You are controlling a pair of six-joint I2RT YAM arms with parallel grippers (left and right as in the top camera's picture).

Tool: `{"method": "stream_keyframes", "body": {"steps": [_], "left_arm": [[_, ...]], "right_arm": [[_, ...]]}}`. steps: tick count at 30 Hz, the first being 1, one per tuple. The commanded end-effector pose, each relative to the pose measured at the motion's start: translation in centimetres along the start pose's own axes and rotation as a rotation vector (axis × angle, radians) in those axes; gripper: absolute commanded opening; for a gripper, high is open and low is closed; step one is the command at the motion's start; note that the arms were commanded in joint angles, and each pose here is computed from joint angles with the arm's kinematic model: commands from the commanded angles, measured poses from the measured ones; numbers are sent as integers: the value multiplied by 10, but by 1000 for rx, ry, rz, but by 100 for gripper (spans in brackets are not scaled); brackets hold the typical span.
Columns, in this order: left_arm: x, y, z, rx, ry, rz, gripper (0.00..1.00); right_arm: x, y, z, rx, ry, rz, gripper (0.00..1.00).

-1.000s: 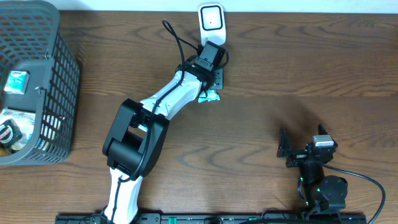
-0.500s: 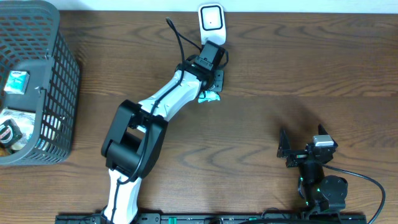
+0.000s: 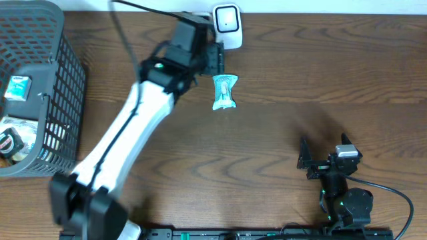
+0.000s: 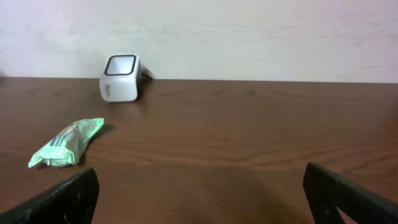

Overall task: Scan the item barcode
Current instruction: 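Release the green packet onto the table below the scanner, then reach the left gripper into the basket and grasp the cream snack packet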

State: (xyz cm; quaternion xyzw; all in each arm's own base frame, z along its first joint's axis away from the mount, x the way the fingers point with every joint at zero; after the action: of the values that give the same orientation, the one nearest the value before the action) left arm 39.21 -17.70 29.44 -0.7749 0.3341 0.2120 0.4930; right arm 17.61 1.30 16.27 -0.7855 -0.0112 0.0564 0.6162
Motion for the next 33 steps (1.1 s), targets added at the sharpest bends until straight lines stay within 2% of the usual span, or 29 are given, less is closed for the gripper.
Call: {"method": "stream_keyframes", "body": {"steps": [1, 6, 15, 25, 33], "left_arm": [[-44, -28, 8, 30, -9, -107, 77], [-91, -54, 49, -35, -191, -263, 78], [-151, -84, 105, -154, -296, -421, 78], [-189, -102, 181, -299, -473, -524, 79], [-223, -102, 244, -438, -630, -584, 79]], "right_arm": [[0, 1, 1, 14, -1, -1, 99], [0, 1, 1, 14, -1, -1, 99], [0, 1, 0, 14, 0, 0, 99], [0, 1, 1, 14, -1, -1, 99], [0, 1, 1, 14, 0, 0, 99]]}}
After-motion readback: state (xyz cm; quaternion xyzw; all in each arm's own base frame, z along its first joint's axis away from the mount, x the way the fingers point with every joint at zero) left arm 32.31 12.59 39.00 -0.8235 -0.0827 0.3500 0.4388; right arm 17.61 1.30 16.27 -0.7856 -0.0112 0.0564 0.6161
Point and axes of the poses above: each gripper's point midway between its finger pads, its own x axis out along the fingers, its own z axis along the line the jaws close on, y = z × x, the point moved 7 cm from there along -x, back along the fingers, and after that the axes turned 15 degrees about -x, right-handed, at the moved point
